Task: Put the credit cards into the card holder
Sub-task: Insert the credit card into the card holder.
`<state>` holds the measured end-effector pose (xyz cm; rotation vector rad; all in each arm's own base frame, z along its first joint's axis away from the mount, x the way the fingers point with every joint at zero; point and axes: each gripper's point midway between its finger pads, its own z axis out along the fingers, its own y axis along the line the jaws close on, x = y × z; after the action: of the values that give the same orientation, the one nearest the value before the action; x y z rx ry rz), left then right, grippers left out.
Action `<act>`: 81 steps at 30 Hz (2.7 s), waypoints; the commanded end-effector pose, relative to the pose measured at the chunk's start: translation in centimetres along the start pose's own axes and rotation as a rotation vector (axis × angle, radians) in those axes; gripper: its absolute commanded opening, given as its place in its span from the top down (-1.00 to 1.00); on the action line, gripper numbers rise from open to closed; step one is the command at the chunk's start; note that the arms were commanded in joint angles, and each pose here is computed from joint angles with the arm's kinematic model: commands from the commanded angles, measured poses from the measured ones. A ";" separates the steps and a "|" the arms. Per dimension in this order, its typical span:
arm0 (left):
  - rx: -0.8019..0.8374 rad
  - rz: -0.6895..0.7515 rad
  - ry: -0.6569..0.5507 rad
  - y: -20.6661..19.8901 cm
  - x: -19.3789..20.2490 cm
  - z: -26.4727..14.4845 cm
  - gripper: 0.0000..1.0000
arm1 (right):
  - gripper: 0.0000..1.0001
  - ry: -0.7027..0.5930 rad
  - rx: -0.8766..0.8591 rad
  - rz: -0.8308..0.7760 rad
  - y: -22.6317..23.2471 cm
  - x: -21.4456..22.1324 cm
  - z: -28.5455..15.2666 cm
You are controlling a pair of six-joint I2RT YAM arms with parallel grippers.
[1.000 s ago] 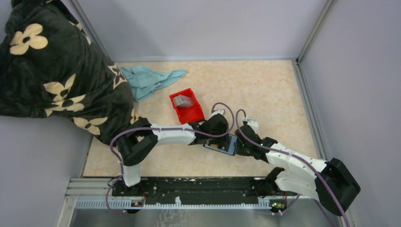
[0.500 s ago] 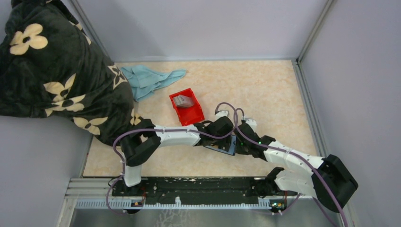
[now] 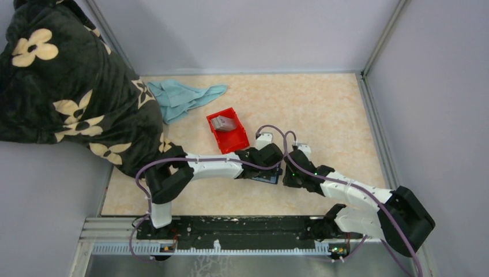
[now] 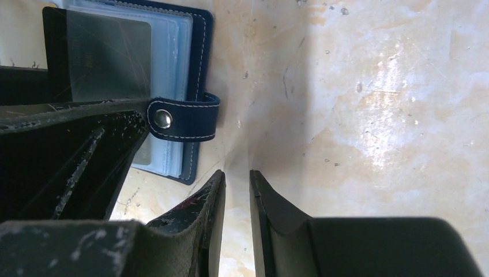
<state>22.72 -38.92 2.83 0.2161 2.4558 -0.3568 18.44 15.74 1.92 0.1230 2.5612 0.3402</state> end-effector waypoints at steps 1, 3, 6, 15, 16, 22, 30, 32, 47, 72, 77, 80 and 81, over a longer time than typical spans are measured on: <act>-0.155 0.107 0.095 4.8 4.2 0.0 -0.34 | 0.55 -0.038 -0.070 0.007 2.0 -1.2 0.1; -0.132 0.108 0.090 4.5 4.2 -0.1 -0.35 | 0.54 -0.042 -0.079 0.008 2.2 -1.4 0.0; -0.090 0.094 0.073 3.7 3.8 -0.4 -0.35 | 0.55 -0.049 -0.096 0.008 2.5 -1.5 -0.1; 0.002 0.070 0.046 2.1 3.4 -0.8 -0.36 | 0.48 -0.071 -0.121 -0.017 3.8 -2.8 0.1; 0.006 0.066 0.050 2.1 3.6 -0.8 -0.36 | 0.46 -0.071 -0.119 -0.020 3.8 -2.8 0.2; 0.021 0.052 0.060 2.0 4.0 -0.8 -0.36 | 0.31 -0.085 -0.105 -0.035 4.1 -3.5 0.5; 0.049 0.035 0.080 1.3 4.3 -0.8 -0.36 | 0.28 -0.109 -0.073 -0.059 4.3 -4.4 1.0; 0.053 0.032 0.088 1.2 4.6 -0.8 -0.36 | 0.27 -0.123 -0.062 -0.066 4.2 -4.7 1.3; 0.033 0.010 0.085 1.6 4.5 -1.1 -0.39 | 0.68 -0.174 0.033 -0.075 2.8 -4.1 1.9; -0.124 0.010 0.031 4.1 2.0 -2.5 -0.52 | 1.00 -0.183 0.022 -0.065 2.5 -4.0 1.2; -0.101 0.006 0.029 3.7 1.9 -2.6 -0.44 | 1.00 -0.177 0.019 -0.069 2.5 -3.8 1.3; -0.087 0.005 0.032 3.4 1.9 -2.7 -0.41 | 1.00 -0.177 0.019 -0.070 2.5 -3.8 1.3; -0.085 0.005 0.034 3.3 1.9 -2.6 -0.41 | 1.00 -0.177 0.021 -0.070 2.4 -3.8 1.3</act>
<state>21.04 -35.80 2.94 0.1650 2.4774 -0.2924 22.34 18.29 3.40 0.0745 2.4063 0.3016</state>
